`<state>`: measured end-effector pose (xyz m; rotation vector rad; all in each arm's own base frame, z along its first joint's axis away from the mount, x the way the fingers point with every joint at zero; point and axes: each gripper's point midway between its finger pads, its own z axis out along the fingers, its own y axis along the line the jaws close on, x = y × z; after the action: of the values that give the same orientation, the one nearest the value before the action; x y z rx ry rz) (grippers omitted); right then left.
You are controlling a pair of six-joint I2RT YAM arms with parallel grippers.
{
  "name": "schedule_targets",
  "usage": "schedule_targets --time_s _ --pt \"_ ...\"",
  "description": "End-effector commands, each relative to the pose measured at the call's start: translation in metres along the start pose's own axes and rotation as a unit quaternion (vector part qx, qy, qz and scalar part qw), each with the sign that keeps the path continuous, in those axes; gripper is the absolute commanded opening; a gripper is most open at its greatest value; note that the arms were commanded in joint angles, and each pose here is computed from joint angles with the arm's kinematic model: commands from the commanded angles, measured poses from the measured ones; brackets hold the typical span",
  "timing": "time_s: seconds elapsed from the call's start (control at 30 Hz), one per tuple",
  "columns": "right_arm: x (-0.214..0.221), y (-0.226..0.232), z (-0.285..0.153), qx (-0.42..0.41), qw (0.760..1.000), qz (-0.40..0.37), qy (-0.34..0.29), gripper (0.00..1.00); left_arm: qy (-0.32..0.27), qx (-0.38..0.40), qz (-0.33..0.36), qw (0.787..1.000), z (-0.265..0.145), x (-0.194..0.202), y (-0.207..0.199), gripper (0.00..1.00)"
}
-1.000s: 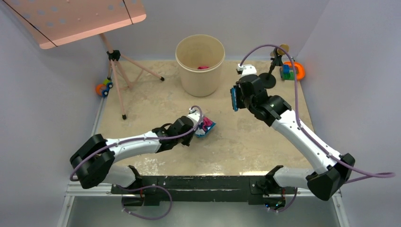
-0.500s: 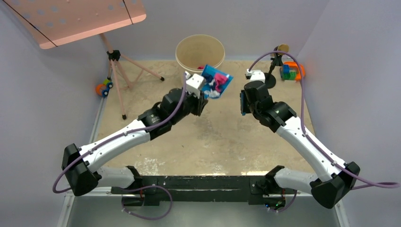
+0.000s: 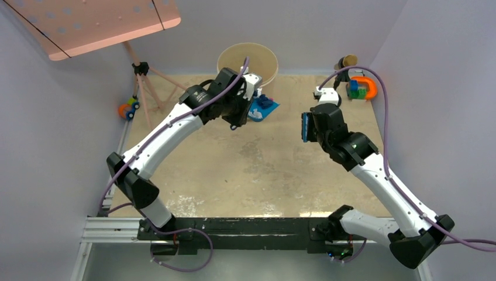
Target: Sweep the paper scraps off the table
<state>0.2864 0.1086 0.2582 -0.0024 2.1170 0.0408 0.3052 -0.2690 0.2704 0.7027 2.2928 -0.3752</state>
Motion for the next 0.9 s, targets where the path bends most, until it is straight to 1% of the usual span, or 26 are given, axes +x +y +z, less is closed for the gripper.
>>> schedule_targets --time_s 0.0,0.13,0.4,0.57,0.67,0.77,0.87 --pt "-0.002 -0.009 -0.008 0.009 1.000 0.017 -0.014 0.00 0.025 0.006 0.015 1.000 -0.009 -0.005 0.007 0.00" --pt "-0.002 -0.010 -0.010 0.008 1.000 0.016 -0.015 0.00 0.005 0.001 0.015 1.000 -0.010 -0.024 0.015 0.00" --pt "-0.004 -0.008 -0.009 0.005 1.000 0.012 -0.013 0.00 -0.012 -0.006 0.017 1.000 -0.016 -0.049 0.025 0.00" --pt "-0.007 -0.005 -0.009 -0.001 1.000 0.012 -0.013 0.00 -0.016 -0.009 0.010 1.000 -0.011 -0.062 0.037 0.00" --pt "-0.009 -0.005 -0.010 0.001 1.000 0.011 -0.015 0.00 -0.022 0.000 -0.007 1.000 -0.003 -0.072 0.045 0.00" --pt "-0.010 -0.007 -0.010 0.003 1.000 0.010 -0.016 0.00 -0.037 0.034 -0.037 0.998 0.004 -0.088 0.046 0.00" --pt "-0.009 -0.005 -0.011 0.000 1.000 0.012 -0.014 0.00 -0.052 0.076 -0.100 0.991 0.014 -0.103 0.046 0.00"
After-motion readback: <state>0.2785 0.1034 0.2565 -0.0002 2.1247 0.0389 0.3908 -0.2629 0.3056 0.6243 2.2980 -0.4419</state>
